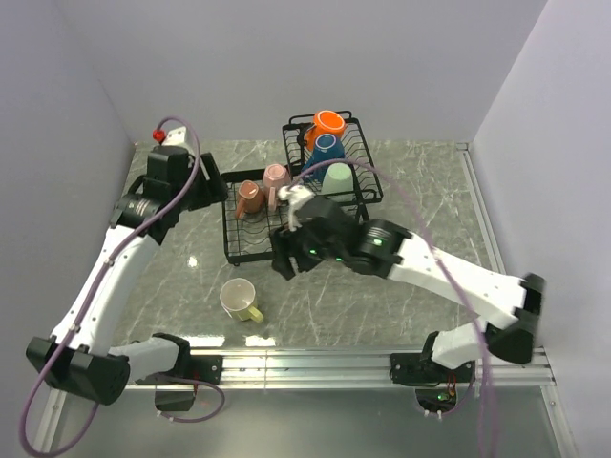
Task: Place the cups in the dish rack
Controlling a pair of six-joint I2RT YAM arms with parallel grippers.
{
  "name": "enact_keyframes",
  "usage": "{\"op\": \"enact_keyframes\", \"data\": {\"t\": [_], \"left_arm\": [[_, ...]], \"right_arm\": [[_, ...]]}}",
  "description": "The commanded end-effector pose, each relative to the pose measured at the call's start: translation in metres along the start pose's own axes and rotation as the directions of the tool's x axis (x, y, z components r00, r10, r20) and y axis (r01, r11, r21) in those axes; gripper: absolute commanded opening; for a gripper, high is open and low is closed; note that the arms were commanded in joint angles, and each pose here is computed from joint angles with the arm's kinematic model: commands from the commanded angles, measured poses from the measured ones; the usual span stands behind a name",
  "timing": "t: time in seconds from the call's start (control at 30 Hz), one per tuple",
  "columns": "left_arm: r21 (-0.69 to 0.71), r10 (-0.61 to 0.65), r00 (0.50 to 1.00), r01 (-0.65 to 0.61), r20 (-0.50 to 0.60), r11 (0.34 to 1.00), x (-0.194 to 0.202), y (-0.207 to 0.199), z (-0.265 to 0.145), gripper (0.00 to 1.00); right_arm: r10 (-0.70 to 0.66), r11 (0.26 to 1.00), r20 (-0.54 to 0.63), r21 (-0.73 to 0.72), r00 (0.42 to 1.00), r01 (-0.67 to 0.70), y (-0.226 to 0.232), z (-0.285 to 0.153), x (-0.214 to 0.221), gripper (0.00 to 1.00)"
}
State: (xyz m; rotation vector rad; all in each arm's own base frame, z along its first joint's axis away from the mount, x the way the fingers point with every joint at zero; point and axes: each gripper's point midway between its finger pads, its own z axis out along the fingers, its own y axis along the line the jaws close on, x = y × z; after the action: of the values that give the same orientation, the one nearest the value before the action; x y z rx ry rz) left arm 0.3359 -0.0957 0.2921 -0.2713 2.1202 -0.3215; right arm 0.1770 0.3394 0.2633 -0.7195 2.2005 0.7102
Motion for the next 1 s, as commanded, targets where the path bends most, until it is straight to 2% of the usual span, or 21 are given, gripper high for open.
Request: {"op": "enact_keyframes", "data": {"t": [0.0, 0.2, 0.53, 0.77, 0.93, 0.97], "left_arm": [[-0.007, -0.05, 0.998, 0.05, -0.045, 0.999, 0.021, 0.009, -0.021, 0.72], [-0.012, -0.081, 0.997, 0.081, -0.018, 0.997, 0.032, 0.021, -0.054, 0.71], [-0.016, -0.102, 0.995, 0.102, 0.007, 0.995, 0.036, 0.031, -0.099, 0.71], [0.01, -0.11, 0.994, 0.11, -0.003, 0.994, 0.039, 0.029, -0.114, 0.7], [0.029, -0.109, 0.994, 0.11, -0.021, 0.994, 0.042, 0.025, -0.112, 0.7], [0.03, -0.108, 0.994, 0.108, -0.02, 0.994, 0.042, 0.025, -0.112, 0.7]], "right_arm": [[-0.043, 0.992, -0.055, -0.117, 0.998, 0.036, 0.031, 0.024, -0.002, 0.74], [-0.115, 0.985, -0.167, -0.146, 0.979, 0.091, 0.054, 0.071, 0.02, 0.74], [-0.1, 0.989, -0.29, -0.132, 0.952, 0.064, 0.062, 0.127, 0.071, 0.74], [-0.073, 0.997, -0.302, -0.036, 0.951, 0.065, 0.049, 0.154, 0.078, 0.72], [-0.042, 0.998, -0.319, 0.029, 0.947, 0.055, 0.039, 0.17, 0.088, 0.67], [-0.038, 0.998, -0.323, 0.033, 0.946, 0.051, 0.038, 0.172, 0.09, 0.63]]}}
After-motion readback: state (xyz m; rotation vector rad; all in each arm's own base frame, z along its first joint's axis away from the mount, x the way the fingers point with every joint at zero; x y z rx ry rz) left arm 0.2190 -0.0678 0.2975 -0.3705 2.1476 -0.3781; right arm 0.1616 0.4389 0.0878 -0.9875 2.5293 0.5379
